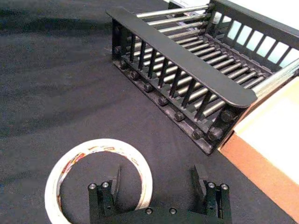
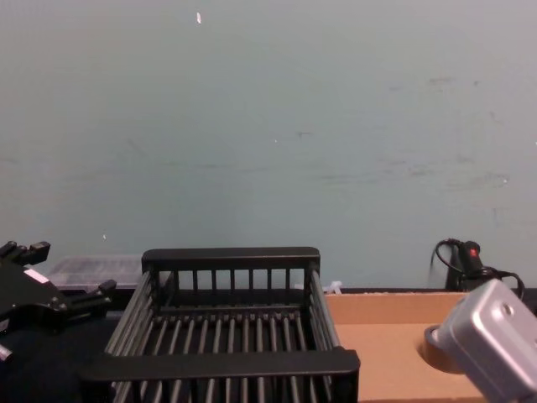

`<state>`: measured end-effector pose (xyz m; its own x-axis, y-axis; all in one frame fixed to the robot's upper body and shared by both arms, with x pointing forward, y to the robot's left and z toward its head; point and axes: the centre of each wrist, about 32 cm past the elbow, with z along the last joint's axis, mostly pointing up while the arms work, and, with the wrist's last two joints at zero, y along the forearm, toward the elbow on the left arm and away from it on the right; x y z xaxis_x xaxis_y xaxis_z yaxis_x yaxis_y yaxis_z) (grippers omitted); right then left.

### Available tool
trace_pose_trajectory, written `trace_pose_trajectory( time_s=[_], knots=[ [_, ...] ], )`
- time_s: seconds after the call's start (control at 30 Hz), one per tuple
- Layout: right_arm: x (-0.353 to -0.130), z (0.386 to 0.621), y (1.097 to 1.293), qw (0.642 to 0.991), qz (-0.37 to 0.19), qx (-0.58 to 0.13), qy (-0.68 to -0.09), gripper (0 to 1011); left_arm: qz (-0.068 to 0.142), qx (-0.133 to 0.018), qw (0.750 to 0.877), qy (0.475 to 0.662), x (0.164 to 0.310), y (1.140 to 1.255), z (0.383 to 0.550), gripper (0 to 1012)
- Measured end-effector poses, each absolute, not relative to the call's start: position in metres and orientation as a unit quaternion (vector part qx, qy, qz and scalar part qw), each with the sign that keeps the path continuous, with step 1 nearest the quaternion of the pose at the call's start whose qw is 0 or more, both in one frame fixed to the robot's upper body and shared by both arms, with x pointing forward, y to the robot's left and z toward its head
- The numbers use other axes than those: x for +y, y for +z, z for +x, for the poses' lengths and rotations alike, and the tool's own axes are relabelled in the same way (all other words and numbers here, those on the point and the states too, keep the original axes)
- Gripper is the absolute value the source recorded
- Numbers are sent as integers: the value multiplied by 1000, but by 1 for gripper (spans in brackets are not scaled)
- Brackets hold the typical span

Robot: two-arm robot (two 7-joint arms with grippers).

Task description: Pick up the white tape and place it into the black box , Pick up the silver tape and place it into the brown box.

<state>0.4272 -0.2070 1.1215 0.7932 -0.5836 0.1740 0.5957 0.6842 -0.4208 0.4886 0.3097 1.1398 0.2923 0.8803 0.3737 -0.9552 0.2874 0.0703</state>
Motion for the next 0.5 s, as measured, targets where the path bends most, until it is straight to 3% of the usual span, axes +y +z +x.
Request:
trace_pose_trajectory(
  time_s=[0.5],
  knots=[
    [-207,427,1121,917,-235,-11,-322,1002,142,-132,791,580,310,1140,489,1001]
  ],
)
